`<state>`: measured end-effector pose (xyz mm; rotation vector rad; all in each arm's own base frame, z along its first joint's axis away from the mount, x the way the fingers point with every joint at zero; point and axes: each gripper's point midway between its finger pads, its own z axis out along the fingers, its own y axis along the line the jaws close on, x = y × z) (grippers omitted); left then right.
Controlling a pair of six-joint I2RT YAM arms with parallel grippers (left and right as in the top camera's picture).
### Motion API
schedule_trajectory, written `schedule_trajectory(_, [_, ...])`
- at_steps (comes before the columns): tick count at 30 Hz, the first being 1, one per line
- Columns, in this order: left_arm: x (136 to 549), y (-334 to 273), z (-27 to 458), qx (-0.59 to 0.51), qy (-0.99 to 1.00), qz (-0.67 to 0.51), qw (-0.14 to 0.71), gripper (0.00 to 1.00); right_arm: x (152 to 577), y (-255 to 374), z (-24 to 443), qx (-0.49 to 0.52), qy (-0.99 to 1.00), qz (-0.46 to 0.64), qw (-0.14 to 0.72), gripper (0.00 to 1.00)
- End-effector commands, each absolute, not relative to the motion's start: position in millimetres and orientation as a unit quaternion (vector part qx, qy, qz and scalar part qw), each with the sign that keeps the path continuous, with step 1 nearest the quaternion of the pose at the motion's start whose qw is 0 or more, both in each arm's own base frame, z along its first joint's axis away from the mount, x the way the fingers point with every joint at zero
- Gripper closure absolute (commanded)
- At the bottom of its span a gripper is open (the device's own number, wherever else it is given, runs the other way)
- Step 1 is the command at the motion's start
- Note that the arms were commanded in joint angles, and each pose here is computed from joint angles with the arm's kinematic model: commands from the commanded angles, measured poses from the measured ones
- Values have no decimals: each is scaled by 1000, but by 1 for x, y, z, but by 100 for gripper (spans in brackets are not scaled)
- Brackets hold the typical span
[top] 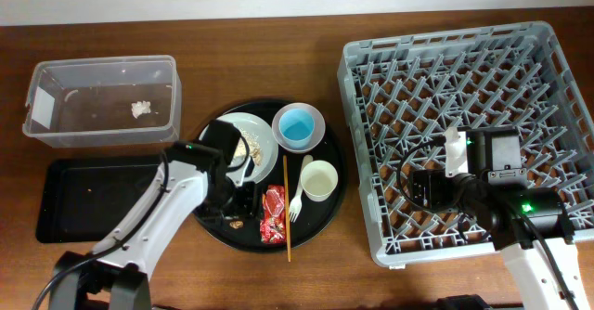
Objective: Sort waste into correct bins and load items into the dishwasher rack
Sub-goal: 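Reach the left gripper to the red snack wrapper and grasp it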
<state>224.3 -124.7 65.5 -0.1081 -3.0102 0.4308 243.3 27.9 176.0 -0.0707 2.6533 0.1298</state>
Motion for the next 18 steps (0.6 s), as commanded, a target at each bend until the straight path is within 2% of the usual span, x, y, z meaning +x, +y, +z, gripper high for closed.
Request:
schedule_trajectory(1, [211,-130,48,-18,-988,144,57,39,246,28,185,-24,967,47,250,1])
schedule_trajectory(8, [222,-149,43,-52,-986,156,19,41,246,28,184,-24,967,47,250,1])
schedule_trajectory(18, [221,-151,33,-53,-986,153,28,41,246,28,184,-24,967,47,250,1])
